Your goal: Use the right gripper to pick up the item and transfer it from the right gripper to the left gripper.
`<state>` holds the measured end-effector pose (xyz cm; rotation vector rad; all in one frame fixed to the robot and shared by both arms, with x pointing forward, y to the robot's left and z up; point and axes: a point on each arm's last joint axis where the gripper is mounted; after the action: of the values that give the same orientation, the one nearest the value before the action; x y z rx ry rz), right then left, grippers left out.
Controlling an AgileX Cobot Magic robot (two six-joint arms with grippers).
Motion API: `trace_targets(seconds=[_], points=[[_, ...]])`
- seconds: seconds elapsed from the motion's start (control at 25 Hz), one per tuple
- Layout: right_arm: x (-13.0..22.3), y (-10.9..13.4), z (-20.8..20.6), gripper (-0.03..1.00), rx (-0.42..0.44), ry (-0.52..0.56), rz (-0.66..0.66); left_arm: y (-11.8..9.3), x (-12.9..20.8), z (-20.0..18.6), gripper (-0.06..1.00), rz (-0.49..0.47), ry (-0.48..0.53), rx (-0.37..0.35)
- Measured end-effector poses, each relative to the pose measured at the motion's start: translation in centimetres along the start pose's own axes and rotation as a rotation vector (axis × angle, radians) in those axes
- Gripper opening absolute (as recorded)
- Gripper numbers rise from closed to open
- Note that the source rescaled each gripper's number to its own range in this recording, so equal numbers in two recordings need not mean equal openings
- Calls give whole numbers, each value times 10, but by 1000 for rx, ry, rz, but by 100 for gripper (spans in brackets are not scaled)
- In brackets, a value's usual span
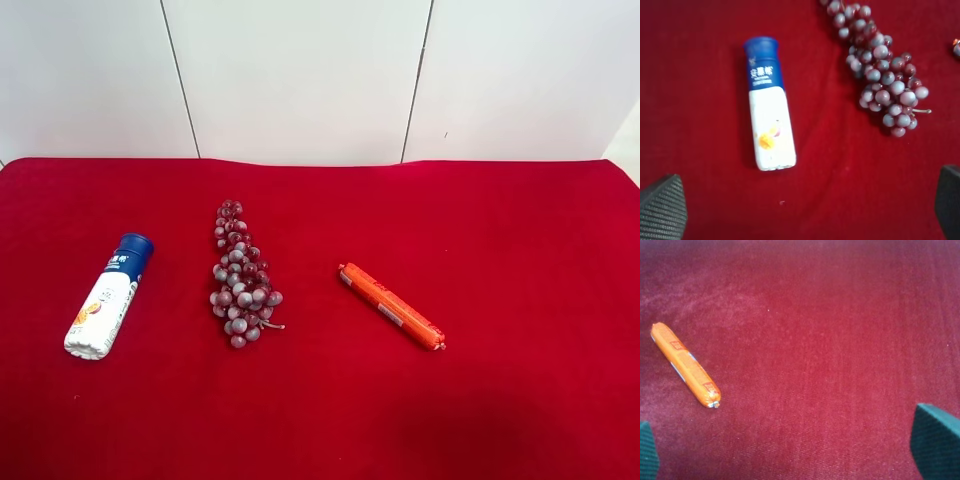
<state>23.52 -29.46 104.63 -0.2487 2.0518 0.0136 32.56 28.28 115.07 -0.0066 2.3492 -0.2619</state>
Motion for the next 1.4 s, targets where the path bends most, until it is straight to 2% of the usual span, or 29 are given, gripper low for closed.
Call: trace_targets(seconds=[0.2, 0.48, 0.6, 0.84, 1.16, 1.4], points=[[0, 0, 0, 100, 0, 0, 0, 3, 33, -46, 100, 48, -157, -39], [0, 0, 0, 100, 0, 0, 0, 5, 71, -77, 100, 70, -330, -35], [0, 0, 0, 100, 0, 0, 0, 9, 91, -73, 100, 73, -351, -33], [0, 0, 0, 100, 0, 0, 0, 18, 127, -43, 100, 73, -331, -42], [0, 0, 0, 100, 0, 0, 0, 25, 132, -5, 100, 64, -317, -46], [0, 0, 0, 100, 0, 0, 0, 25, 133, -2, 100, 63, -313, -47]])
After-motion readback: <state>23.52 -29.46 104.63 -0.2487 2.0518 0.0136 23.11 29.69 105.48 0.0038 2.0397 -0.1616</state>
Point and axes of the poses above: a point on each arm's last joint axis where the gripper is mounted, z pointing out along that axis toward the gripper, y along the wrist's bending axis when the last joint is at zero, x = y × z, and after that the axes turned 8 degrees about -z, right-handed
